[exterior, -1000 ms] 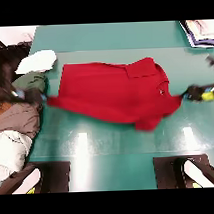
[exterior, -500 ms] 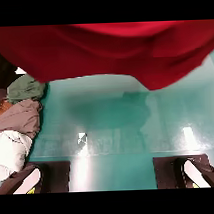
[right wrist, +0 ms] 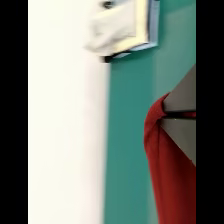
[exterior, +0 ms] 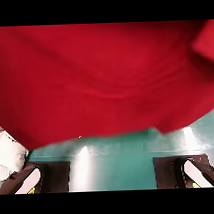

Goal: Fold the shirts.

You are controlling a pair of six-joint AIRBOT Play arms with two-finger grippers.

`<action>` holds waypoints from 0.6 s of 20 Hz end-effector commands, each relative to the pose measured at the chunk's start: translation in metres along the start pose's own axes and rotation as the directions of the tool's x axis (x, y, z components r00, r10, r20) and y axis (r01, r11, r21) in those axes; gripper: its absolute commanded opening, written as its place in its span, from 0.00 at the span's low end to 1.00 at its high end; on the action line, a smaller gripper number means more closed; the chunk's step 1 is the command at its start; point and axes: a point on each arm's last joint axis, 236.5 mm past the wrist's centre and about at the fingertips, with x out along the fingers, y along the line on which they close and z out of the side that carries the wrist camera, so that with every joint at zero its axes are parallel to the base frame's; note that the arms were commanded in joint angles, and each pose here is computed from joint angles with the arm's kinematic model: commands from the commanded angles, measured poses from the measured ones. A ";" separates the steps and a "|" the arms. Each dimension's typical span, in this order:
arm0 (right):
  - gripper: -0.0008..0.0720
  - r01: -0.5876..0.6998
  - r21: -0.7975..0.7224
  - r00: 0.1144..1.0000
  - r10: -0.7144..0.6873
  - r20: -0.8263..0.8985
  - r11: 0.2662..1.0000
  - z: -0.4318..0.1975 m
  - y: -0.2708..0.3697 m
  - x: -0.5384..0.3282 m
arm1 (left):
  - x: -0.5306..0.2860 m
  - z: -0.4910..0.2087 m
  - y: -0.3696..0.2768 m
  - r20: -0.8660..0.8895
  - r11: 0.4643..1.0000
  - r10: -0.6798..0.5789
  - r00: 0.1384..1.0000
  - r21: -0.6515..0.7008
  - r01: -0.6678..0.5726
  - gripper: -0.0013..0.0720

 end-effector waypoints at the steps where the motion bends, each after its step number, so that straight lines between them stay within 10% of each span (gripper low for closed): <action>1: 0.03 0.026 0.073 0.889 0.010 -0.458 0.997 -0.110 -0.026 0.077 | 0.068 -0.137 0.044 -0.382 0.977 -0.054 0.923 -0.213 -0.031 0.05; 7: 0.03 -0.019 0.158 0.547 0.142 -0.825 0.987 -0.259 -0.006 0.206 | 0.151 -0.309 0.092 -0.672 0.876 -0.233 0.702 -0.459 -0.148 0.05; 12: 0.03 -0.016 0.181 0.630 0.150 -0.762 0.983 -0.304 0.008 0.317 | 0.225 -0.357 0.131 -0.605 0.848 -0.240 0.759 -0.512 -0.140 0.05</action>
